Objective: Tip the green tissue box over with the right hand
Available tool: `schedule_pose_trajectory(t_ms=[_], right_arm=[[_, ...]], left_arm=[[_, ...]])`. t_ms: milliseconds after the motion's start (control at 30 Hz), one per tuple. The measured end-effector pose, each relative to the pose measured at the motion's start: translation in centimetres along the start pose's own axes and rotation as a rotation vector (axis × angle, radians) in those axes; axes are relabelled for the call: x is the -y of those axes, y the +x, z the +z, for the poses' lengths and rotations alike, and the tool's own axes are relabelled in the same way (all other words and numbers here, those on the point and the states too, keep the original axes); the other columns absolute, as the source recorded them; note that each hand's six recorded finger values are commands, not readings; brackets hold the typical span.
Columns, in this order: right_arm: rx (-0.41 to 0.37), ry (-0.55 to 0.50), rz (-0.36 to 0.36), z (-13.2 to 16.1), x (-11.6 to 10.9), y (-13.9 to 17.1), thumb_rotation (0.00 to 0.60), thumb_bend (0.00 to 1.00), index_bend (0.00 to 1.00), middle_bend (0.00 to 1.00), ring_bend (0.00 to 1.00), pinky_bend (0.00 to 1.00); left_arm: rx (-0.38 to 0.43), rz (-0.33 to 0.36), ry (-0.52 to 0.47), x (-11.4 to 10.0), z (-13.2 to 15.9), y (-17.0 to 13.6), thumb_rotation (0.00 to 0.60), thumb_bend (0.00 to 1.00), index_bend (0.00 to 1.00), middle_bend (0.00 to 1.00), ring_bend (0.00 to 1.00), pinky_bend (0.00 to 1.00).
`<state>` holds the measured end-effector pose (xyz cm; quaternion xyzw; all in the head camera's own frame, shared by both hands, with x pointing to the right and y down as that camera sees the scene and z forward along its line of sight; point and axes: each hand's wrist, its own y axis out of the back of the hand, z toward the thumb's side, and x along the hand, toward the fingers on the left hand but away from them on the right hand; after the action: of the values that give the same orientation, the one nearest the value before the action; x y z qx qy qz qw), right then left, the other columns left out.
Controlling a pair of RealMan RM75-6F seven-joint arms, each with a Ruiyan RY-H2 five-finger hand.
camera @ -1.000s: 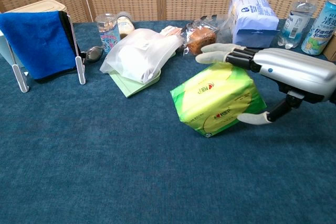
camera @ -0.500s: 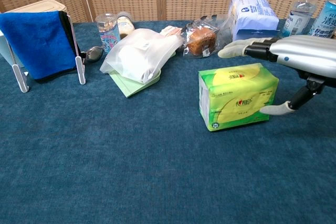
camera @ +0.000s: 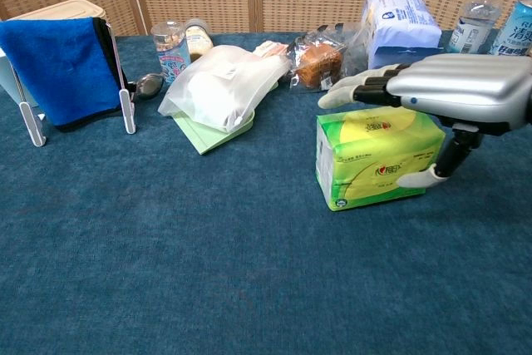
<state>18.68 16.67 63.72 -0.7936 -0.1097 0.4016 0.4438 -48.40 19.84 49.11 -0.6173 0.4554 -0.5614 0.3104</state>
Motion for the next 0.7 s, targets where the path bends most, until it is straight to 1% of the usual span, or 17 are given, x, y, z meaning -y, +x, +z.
schedule_pose_trajectory(t_ms=[167,267,367,467,500,533,567,633,700], right_arm=[[0.026,0.011,0.019,0.5,-0.4,-1.7,0.547,0.24,0.0,0.0,0.0,0.04],[0.045,0.015,0.033,0.7,-0.5,-2.6,0.559,0.24,0.0,0.0,0.0,0.04],[0.059,0.019,0.052,0.9,-0.2,-3.3,0.585,0.24,0.0,0.0,0.0,0.04],[0.07,0.009,0.07,1.1,0.2,-4.0,0.6,0.28,0.0,0.01,0.0,0.04],[0.072,0.008,0.073,1.2,0.4,-4.1,0.6,0.3,0.0,0.02,0.0,0.05],[0.074,0.009,0.075,1.2,0.5,-4.3,0.6,0.32,0.0,0.06,0.01,0.07],[0.076,0.008,0.075,1.2,0.7,-4.4,0.6,0.36,0.0,0.12,0.05,0.1],[0.082,0.003,0.065,1.2,0.7,-4.6,0.6,0.41,0.01,0.2,0.12,0.13],[0.079,0.001,0.048,1.3,0.6,-4.6,0.6,0.46,0.06,0.28,0.21,0.19]], left_arm=[[-0.002,0.003,-0.004,-0.2,-0.3,0.0,0.6,0.02,0.04,0.0,0.0,0.0],[-0.006,0.005,-0.008,-0.3,-0.5,0.1,0.6,0.02,0.04,0.0,0.0,0.0],[-0.004,0.007,-0.011,-0.4,-0.5,0.1,0.6,0.02,0.04,0.0,0.0,0.0],[-0.002,0.007,-0.011,-0.5,-0.6,0.1,0.6,0.02,0.04,0.0,0.0,0.0],[-0.002,0.007,-0.012,-0.5,-0.6,0.0,0.6,0.02,0.04,0.0,0.0,0.0],[-0.003,0.008,-0.013,-0.5,-0.6,0.1,0.6,0.02,0.04,0.0,0.0,0.0],[-0.004,0.009,-0.013,-0.6,-0.7,0.1,0.6,0.02,0.04,0.0,0.0,0.0],[-0.008,0.012,-0.015,-0.7,-0.8,0.1,0.6,0.02,0.04,0.0,0.0,0.0],[-0.008,0.013,-0.017,-0.7,-0.8,0.1,0.6,0.02,0.04,0.0,0.0,0.0]])
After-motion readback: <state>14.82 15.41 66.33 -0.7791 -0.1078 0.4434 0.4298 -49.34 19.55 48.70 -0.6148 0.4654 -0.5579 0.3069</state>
